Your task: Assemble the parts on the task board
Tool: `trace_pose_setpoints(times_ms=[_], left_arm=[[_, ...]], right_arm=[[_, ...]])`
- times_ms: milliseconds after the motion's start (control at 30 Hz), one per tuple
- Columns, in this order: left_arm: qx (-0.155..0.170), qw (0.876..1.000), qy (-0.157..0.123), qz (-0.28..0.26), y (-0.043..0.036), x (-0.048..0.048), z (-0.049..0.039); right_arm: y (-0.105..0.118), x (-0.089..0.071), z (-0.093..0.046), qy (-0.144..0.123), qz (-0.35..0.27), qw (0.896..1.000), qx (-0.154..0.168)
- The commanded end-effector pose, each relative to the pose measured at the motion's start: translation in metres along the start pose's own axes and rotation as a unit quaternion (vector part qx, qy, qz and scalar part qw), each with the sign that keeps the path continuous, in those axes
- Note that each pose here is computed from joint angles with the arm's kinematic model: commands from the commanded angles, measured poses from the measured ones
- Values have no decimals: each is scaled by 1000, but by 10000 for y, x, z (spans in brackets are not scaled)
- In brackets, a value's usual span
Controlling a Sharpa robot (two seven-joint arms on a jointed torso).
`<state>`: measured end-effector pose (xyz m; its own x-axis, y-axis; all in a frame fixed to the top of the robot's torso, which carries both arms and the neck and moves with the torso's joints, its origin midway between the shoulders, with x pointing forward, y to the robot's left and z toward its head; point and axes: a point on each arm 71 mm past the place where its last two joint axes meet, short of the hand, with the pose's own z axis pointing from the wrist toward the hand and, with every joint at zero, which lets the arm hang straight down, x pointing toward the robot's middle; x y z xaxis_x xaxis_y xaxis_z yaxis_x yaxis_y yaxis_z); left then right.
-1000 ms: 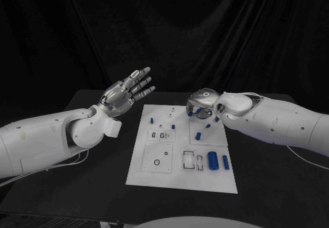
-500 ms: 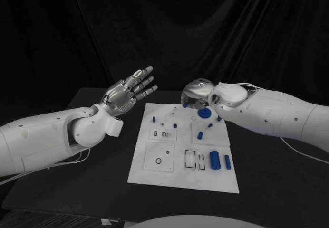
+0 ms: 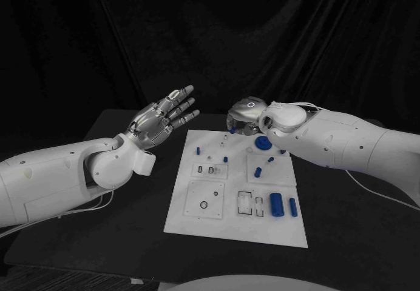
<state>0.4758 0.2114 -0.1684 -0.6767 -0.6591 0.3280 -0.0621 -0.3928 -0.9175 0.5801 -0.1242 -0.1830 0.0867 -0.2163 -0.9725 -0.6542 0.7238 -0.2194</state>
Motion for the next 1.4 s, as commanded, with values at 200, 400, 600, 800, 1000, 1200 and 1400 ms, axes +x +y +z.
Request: trace_pose_setpoints(times_ms=[200, 400, 600, 800, 1000, 1200, 1400], left_arm=[[7, 1000, 2, 1, -17, 18, 12], [7, 1000, 1, 1, -18, 18, 11], [7, 1000, 2, 1, -15, 19, 19], [7, 1000, 2, 1, -14, 20, 20], [7, 1000, 3, 1, -13, 24, 23], [8, 1000, 4, 0, -8, 28, 33], [7, 1000, 5, 0, -4, 32, 40]], right_arm=[[-33, -9, 42, 4, -4, 1000, 14], [-36, -4, 49, 6, -4, 1000, 17], [-40, 4, 46, 10, -3, 1000, 19], [-42, 14, 38, 14, -3, 1000, 20], [-42, 31, 29, 18, -1, 1000, 21], [-28, 38, 35, 17, -1, 1000, 21], [-8, 61, 41, 21, 1, 1000, 20]])
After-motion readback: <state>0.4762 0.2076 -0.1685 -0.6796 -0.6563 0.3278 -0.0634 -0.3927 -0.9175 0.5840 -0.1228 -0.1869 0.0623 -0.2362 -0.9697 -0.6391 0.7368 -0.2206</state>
